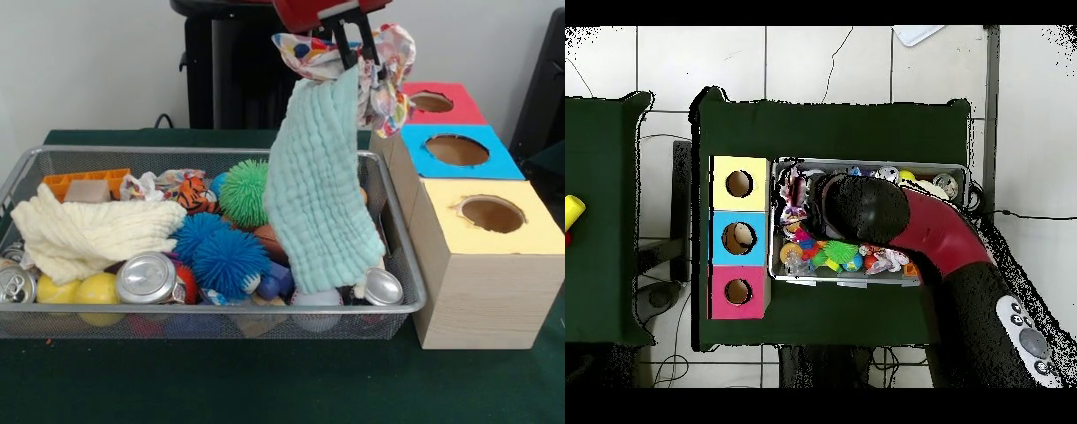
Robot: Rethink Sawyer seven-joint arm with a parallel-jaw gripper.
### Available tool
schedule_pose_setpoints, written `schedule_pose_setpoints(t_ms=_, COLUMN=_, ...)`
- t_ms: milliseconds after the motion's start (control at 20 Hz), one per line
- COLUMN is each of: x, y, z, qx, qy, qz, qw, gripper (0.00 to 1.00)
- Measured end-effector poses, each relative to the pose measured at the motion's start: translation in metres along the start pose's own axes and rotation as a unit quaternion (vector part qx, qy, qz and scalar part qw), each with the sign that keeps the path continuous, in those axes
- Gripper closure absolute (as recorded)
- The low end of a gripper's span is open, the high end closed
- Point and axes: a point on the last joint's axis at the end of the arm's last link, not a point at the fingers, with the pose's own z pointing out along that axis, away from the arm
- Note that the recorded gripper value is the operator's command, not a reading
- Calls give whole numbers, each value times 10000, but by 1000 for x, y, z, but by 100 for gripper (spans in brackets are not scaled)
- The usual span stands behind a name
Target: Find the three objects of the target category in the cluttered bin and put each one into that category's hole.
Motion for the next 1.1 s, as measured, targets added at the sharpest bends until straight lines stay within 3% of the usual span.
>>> schedule_pose_setpoints(t_ms=150, x=-4, y=16, z=3, qx=28, qy=-34, qz=-131, qw=9999, gripper=100)
schedule_pose_setpoints(t_ms=400, x=-6, y=63, z=19, qx=111, qy=-25, qz=-475, qw=9988, gripper=100)
schedule_pose_setpoints(t_ms=700, x=7, y=111, z=39, qx=185, qy=28, qz=-828, qw=9964, gripper=100)
schedule_pose_setpoints(t_ms=900, x=11, y=122, z=48, qx=217, qy=-35, qz=-912, qw=9956, gripper=100)
schedule_pose_setpoints(t_ms=1100, x=7, y=118, z=55, qx=253, qy=-217, qz=-879, qw=9956, gripper=100)
